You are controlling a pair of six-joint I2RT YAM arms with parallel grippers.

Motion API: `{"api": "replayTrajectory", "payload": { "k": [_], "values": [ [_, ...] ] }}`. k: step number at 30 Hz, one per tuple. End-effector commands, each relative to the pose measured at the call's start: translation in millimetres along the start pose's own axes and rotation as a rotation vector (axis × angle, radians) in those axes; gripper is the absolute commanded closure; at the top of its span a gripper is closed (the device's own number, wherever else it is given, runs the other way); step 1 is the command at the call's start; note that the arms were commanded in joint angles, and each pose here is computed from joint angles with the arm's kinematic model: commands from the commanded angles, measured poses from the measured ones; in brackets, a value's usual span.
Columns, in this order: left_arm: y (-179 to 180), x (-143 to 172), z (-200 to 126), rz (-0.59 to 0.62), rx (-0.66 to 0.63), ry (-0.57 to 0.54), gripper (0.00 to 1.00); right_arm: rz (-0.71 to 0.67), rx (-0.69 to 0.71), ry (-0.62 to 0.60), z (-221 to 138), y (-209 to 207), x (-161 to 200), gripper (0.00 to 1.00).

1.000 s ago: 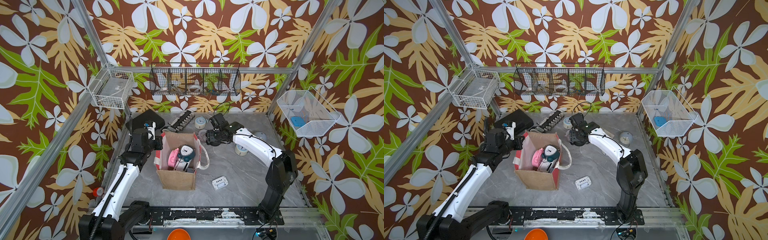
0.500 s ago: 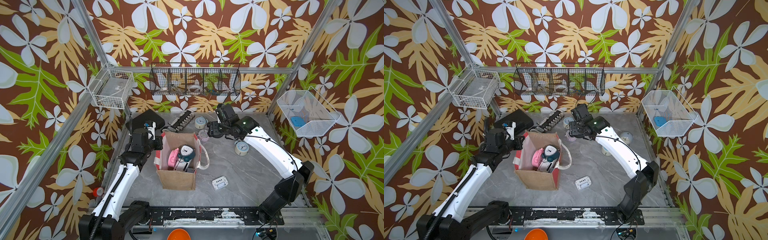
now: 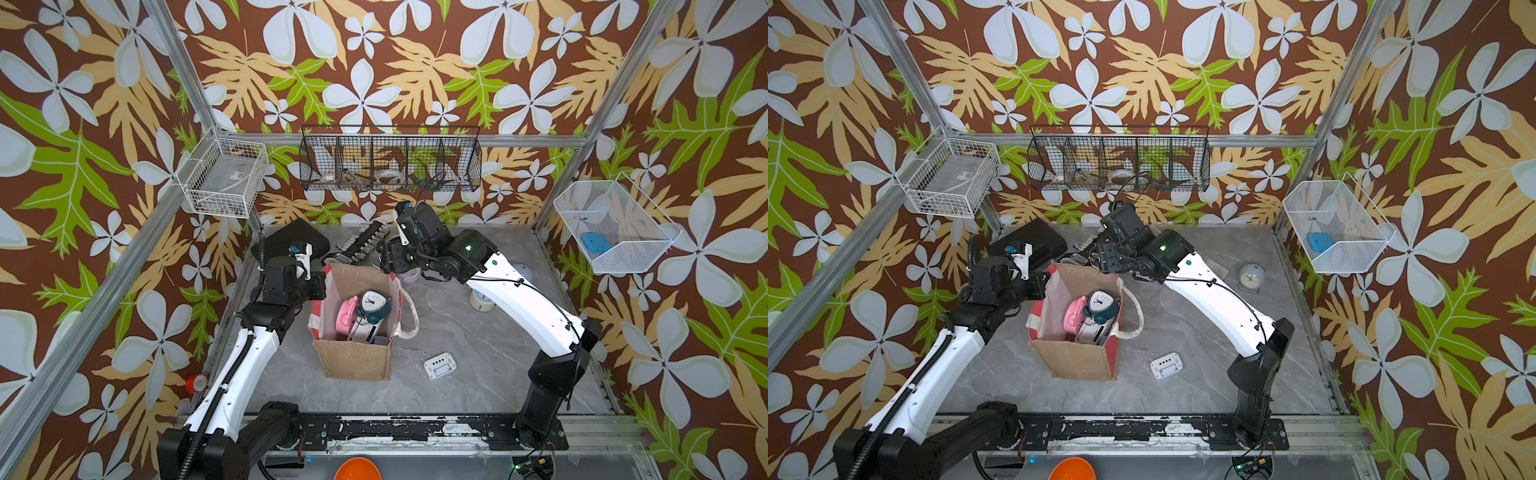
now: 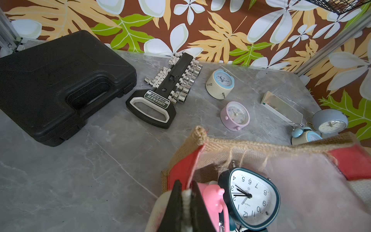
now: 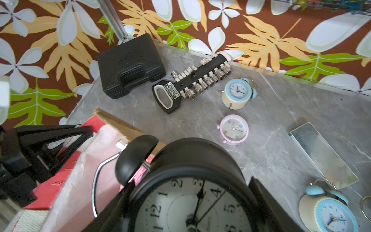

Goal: Put the alarm clock into the canvas bag
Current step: Pick up the alarm from the center of the board, then place the alarm at the canvas bag.

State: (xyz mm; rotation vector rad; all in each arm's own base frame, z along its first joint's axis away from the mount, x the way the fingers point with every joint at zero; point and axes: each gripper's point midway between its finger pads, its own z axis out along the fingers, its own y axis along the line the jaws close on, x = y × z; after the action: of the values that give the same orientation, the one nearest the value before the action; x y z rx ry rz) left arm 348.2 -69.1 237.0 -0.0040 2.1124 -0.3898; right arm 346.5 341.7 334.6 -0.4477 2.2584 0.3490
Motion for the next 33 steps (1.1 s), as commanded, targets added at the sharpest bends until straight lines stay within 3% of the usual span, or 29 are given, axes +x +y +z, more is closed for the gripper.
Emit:
{"api": "replayTrajectory", "payload": {
  "k": [1, 11, 22, 33],
  "values": [
    [-2, -11, -3, 0.013, 0.007, -0.041, 1.0, -0.048, -0.054, 0.009, 6, 28, 5, 0.3],
    [-8, -11, -4, 0.013, 0.038, -0.048, 1.0, -0.107, -0.196, 0.114, 44, 97, 44, 0.32],
    [-12, -15, -7, 0.017, 0.062, -0.067, 1.0, -0.132, -0.168, 0.188, 104, 107, 74, 0.32],
    [-16, -16, -10, 0.021, 0.08, -0.077, 1.0, -0.119, -0.093, 0.282, 160, 84, 111, 0.33]
  ]
}}
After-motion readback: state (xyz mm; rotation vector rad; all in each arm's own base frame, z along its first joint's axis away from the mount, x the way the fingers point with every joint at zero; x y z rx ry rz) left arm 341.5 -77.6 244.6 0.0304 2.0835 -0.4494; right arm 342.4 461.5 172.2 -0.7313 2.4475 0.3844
